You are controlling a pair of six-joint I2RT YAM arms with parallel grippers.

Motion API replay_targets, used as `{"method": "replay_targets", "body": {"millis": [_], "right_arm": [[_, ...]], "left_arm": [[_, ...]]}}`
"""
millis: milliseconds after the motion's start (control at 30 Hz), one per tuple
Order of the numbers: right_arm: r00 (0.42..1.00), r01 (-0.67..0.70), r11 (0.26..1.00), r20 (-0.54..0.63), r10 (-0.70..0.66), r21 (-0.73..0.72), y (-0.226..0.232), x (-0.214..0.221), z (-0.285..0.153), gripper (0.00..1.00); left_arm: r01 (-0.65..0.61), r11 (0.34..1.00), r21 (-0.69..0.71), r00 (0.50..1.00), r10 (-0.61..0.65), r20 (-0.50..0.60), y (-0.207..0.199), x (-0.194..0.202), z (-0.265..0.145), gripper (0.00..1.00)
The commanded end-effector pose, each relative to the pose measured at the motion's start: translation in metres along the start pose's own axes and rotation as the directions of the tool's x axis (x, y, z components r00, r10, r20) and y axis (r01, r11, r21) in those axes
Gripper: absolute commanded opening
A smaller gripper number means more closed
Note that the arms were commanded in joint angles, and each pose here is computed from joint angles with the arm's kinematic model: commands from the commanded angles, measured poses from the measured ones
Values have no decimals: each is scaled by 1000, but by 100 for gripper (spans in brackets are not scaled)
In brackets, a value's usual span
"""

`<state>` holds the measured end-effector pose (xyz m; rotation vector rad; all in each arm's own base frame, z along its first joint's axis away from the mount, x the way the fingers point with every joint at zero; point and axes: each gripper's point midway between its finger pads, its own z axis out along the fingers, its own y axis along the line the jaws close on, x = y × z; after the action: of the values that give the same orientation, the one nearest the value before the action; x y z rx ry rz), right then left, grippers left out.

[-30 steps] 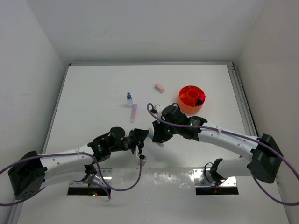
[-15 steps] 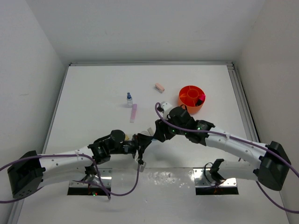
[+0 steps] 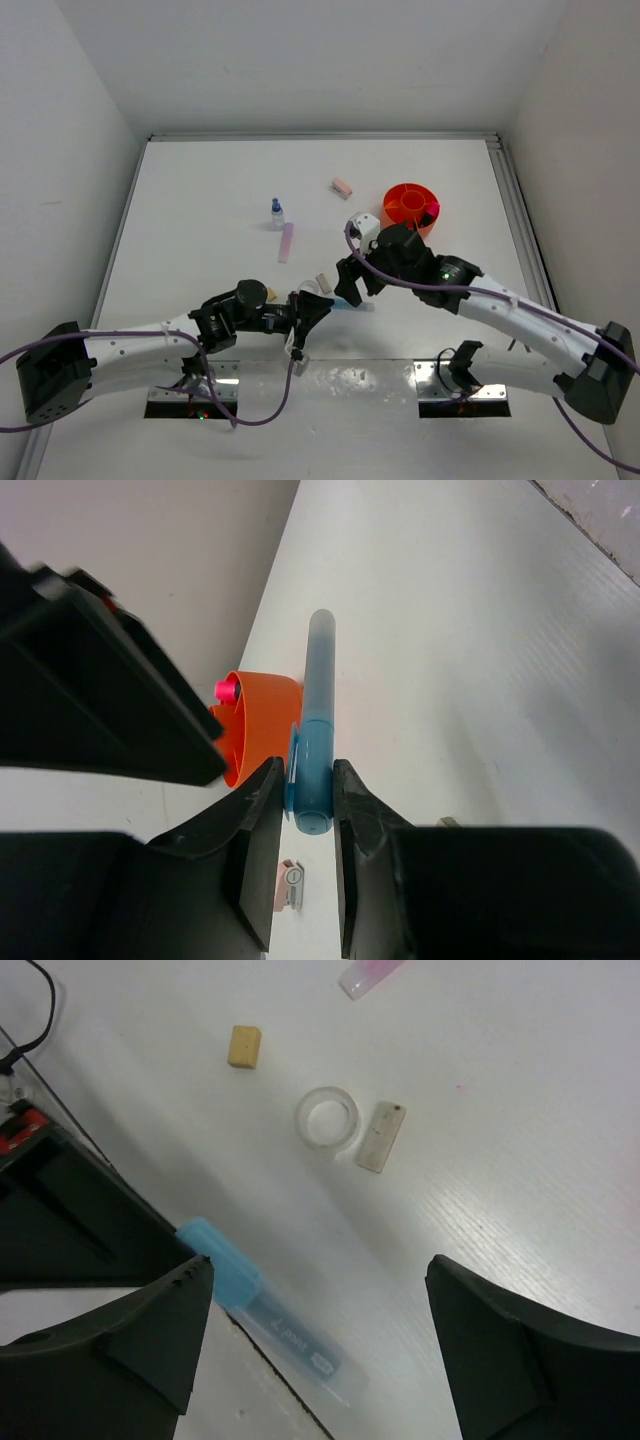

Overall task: Sort the stationery into containers
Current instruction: Close the pen cap on the pen.

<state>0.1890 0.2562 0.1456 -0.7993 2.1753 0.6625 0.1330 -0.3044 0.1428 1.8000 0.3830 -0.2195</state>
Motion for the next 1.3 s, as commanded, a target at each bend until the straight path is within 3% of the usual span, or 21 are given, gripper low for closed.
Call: {"method": "replay_targets", "body": {"millis": [0,100,200,333,500,667,933,1267], "right_arm": [[987,151,988,44,-152,14,-1,-25,-41,87],[970,225,974,99,-224,4,3,-36,-62,88],[952,300,953,80,-296,-49,9,-26,-72,89],[891,445,887,-33,-452,-124,4,8,-67,91],[844,496,844,-115,-524,-203,0,24,-47,91],[837,510,819,-68,-544,-263,6,18,-31,92],[850,436,804,-109,-515,-405,17,36,-19,91],[864,390,802,-122,-489,-453,22,46,-3,81]], "left_arm": [[-34,999,-19,998,35,53,7,-12,2,0],[-32,999,-14,998,33,51,6,-11,2,0],[-44,999,-18,998,44,54,7,-12,2,0],[-80,997,-18,996,81,49,10,-11,1,0],[-84,996,-11,995,85,60,13,-13,1,0],[-88,996,-25,994,89,67,19,-17,-1,0],[-97,995,-32,994,98,55,23,-16,-3,0],[-93,995,-46,994,96,56,30,-17,-2,0]]}}
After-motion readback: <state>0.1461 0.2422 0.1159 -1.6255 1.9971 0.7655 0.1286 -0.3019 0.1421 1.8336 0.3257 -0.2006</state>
